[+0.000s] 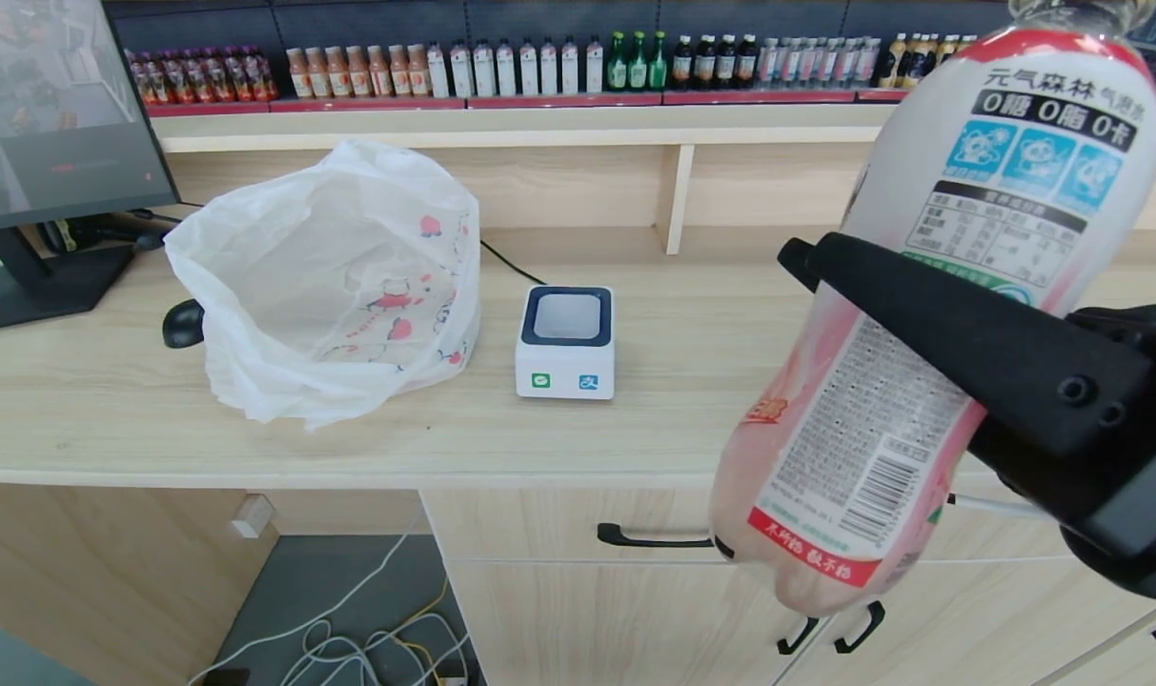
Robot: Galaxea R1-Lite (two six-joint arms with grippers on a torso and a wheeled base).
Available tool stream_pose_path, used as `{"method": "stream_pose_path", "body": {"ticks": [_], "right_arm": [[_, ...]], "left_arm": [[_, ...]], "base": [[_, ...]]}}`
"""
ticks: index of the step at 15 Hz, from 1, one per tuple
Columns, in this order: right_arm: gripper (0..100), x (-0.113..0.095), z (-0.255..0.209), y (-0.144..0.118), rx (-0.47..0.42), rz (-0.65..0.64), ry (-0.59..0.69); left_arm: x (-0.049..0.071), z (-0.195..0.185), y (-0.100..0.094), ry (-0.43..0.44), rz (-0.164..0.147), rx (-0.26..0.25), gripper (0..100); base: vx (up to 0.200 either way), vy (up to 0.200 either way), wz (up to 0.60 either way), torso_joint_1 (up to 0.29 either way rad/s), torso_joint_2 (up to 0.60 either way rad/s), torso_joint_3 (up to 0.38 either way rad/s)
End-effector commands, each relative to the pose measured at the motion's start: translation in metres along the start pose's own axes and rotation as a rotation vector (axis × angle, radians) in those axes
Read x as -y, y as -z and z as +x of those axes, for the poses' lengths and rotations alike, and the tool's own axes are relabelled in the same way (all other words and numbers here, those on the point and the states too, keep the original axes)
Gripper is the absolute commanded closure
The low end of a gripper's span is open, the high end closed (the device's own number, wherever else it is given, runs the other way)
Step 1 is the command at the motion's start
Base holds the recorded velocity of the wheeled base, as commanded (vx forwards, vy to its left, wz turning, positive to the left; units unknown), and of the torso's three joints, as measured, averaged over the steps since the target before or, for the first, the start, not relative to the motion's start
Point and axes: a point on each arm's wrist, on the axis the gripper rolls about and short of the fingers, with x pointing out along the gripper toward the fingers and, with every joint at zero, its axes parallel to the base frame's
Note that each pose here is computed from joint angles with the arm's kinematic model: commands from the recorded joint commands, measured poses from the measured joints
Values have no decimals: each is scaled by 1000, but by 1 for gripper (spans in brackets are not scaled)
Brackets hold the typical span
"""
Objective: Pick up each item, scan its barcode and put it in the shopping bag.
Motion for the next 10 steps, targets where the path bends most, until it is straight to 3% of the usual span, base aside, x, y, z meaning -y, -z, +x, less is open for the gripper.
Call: {"method": "stream_pose_path", "body": {"ticks": [1, 10], "right_arm": [[100, 1, 2, 5, -5, 17, -7], [100, 0, 14, 13, 10, 49, -43]], "left_arm": [[0, 0, 0, 0, 0, 0, 0], [0, 0, 0, 0, 0, 0, 0]], "base": [[0, 0, 0, 0, 0, 0], [0, 0, 0, 0, 0, 0]]}}
